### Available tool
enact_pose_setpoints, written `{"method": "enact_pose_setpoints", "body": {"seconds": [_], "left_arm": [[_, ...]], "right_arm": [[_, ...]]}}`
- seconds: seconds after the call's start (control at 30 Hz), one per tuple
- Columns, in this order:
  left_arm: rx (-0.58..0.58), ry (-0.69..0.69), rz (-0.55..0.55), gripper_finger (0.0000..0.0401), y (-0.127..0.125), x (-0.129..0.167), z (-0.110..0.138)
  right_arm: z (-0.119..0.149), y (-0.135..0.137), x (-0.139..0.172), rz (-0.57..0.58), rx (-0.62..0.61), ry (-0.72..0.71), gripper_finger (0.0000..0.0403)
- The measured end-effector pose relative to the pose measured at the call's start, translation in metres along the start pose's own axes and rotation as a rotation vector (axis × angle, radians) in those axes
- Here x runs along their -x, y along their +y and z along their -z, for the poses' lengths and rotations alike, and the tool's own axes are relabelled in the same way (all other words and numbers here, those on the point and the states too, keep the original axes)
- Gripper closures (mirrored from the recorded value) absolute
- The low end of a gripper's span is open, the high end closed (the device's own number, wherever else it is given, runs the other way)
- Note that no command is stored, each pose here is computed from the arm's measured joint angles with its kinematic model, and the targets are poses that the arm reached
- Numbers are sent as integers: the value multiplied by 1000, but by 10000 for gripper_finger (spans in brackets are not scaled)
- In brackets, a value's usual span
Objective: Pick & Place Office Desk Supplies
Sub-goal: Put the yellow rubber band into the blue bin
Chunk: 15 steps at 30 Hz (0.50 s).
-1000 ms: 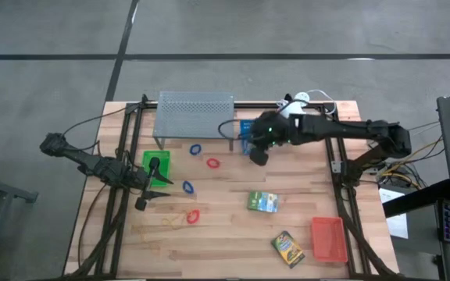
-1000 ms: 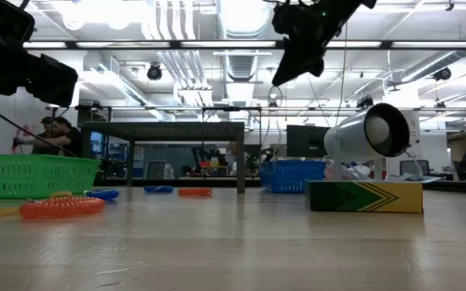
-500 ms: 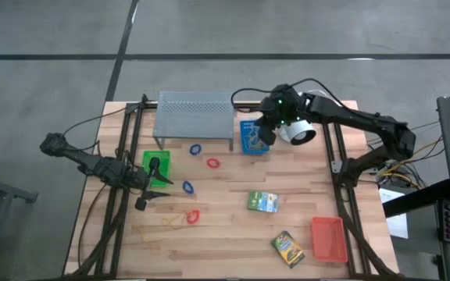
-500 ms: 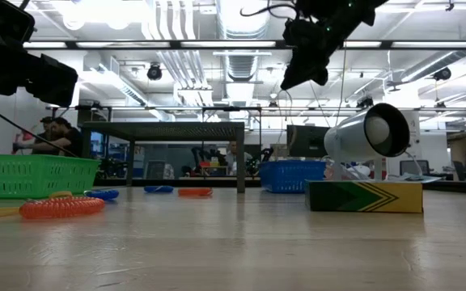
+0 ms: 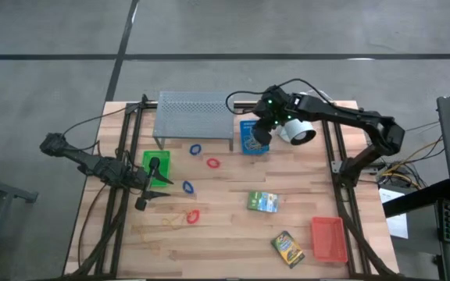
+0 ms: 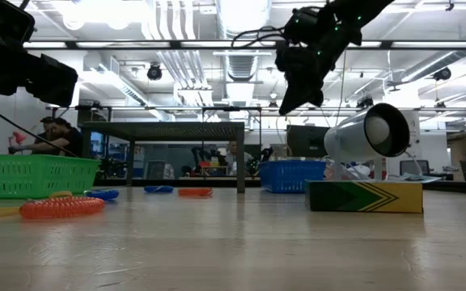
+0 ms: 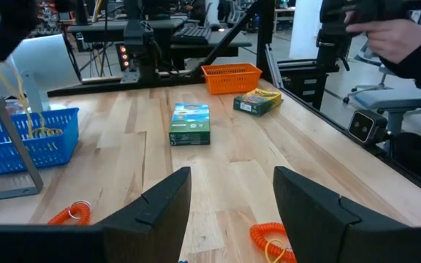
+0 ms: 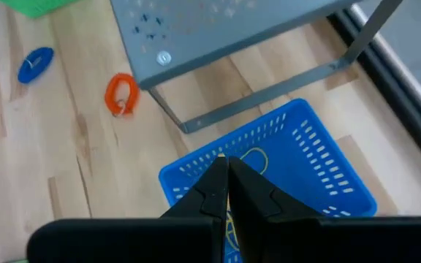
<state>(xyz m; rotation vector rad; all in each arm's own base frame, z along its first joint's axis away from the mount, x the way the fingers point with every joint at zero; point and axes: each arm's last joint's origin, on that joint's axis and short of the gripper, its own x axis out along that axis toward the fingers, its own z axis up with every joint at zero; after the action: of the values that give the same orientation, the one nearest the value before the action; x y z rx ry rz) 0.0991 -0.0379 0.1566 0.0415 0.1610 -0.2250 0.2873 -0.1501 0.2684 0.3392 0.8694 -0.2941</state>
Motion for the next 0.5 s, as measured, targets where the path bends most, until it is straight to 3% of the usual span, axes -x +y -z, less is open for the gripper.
{"method": "enact_pose_setpoints", "body": {"seconds": [0.5], "left_arm": [[0,0,0,201,0,0,0]], "right_arm": [[10,-24,-46,36,-89,134,394]]}}
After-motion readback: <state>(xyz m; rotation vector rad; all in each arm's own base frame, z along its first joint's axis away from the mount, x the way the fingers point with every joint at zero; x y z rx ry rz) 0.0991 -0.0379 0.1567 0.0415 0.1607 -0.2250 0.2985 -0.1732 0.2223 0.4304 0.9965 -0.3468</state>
